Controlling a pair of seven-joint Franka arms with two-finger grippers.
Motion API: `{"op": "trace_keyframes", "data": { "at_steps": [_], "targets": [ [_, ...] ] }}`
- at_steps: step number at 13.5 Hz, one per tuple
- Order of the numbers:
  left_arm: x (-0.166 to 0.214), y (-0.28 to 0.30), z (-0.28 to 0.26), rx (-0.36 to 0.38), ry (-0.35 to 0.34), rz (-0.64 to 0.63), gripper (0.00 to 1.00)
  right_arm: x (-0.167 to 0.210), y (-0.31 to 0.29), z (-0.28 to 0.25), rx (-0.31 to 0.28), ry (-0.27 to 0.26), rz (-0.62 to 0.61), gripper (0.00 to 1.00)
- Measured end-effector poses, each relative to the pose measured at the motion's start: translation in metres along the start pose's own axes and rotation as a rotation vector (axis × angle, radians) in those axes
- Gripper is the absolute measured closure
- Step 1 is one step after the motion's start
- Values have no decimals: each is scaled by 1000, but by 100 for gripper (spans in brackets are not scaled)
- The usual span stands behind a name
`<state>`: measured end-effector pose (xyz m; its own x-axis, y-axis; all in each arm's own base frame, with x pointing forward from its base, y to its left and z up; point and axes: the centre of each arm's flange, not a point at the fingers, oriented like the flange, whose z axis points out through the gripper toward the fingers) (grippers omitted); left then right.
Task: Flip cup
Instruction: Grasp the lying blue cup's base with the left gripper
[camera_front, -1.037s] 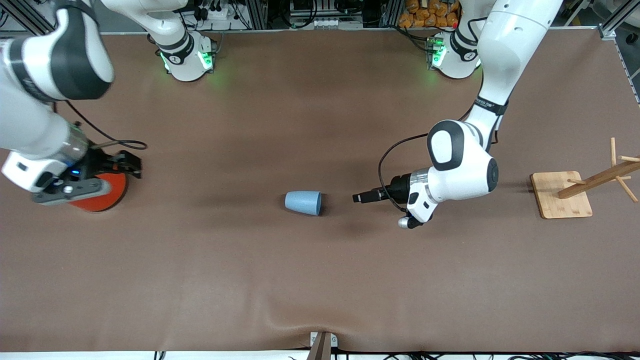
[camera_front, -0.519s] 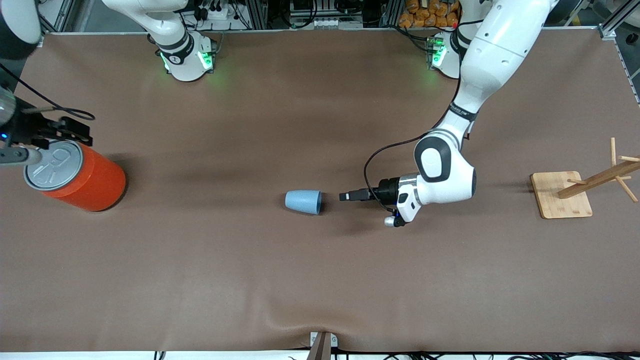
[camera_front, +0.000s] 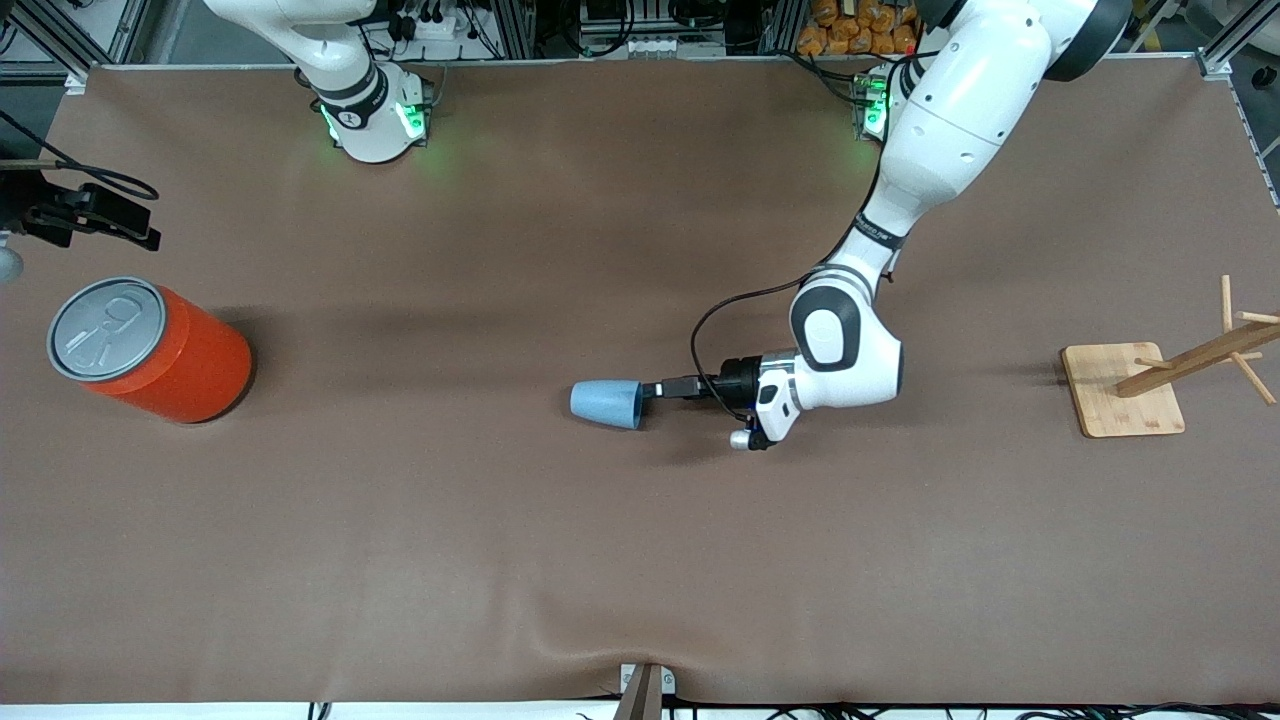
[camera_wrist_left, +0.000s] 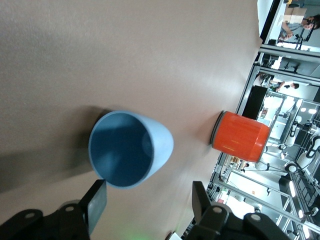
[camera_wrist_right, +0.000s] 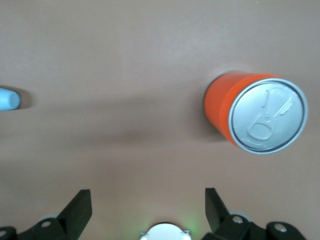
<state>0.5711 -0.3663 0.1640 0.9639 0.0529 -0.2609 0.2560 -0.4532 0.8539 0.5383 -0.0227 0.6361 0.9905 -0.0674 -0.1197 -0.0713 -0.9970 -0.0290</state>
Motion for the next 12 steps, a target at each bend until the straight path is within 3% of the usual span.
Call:
{"op": "trace_keyframes", "data": {
  "at_steps": [2, 5, 12],
  "targets": [
    [3, -11, 5, 4, -3, 21, 28, 5, 7, -5, 24, 47, -15, 0],
    [9, -9, 9, -5, 0, 48, 33, 4, 4, -10, 25, 68, -27, 0],
    [14, 0, 16, -20, 2, 92, 37, -5, 0, -38, -26, 104, -39, 0]
  ]
}}
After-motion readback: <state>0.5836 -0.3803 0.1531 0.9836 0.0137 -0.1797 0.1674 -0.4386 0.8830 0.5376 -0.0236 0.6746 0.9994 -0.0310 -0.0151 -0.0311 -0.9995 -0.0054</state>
